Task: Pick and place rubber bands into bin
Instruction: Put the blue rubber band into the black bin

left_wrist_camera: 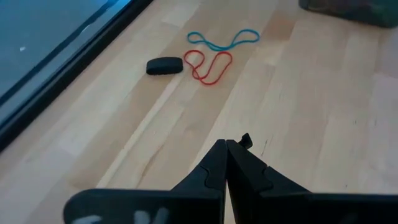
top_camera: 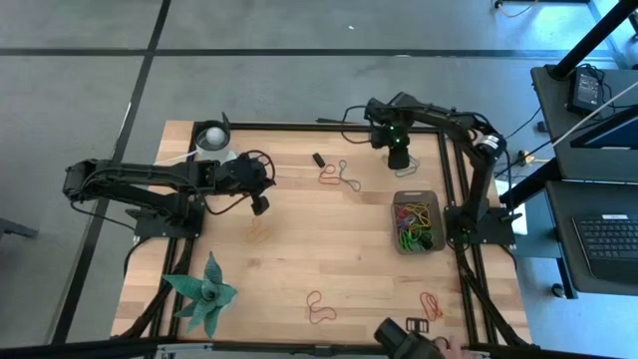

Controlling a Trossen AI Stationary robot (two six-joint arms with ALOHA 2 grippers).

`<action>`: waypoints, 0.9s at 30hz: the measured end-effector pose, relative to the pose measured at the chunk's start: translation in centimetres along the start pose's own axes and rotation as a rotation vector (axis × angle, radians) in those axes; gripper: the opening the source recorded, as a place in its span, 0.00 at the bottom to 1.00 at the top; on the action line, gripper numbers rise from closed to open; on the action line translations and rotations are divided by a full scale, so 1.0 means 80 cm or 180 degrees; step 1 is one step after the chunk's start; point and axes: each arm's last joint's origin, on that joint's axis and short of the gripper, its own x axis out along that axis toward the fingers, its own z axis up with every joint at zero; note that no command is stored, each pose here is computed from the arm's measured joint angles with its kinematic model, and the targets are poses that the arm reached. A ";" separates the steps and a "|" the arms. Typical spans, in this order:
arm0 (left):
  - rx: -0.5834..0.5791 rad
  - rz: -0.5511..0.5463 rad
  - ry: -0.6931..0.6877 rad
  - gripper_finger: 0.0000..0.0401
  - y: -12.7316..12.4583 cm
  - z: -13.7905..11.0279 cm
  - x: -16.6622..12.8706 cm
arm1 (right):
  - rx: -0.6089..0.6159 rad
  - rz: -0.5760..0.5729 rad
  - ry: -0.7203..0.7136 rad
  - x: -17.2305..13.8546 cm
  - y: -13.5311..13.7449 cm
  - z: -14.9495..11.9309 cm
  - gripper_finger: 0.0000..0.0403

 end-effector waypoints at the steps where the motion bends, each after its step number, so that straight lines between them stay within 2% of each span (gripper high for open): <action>1: -0.0036 0.0000 0.0000 0.00 0.000 0.000 0.000 | -0.0074 -0.0015 0.0050 0.007 -0.003 0.003 0.19; 7: -0.0116 -0.0001 -0.0001 0.00 0.000 0.000 0.000 | -0.0159 0.0029 0.0270 0.043 -0.024 0.010 0.24; 15: -0.0274 -0.0004 -0.0001 0.00 0.000 0.000 0.000 | -0.0016 0.0101 0.0482 0.073 -0.047 0.003 0.26; 27: -0.0135 -0.0002 -0.0001 0.00 0.000 0.000 0.000 | 0.0317 0.0144 0.0619 0.100 -0.053 0.009 0.26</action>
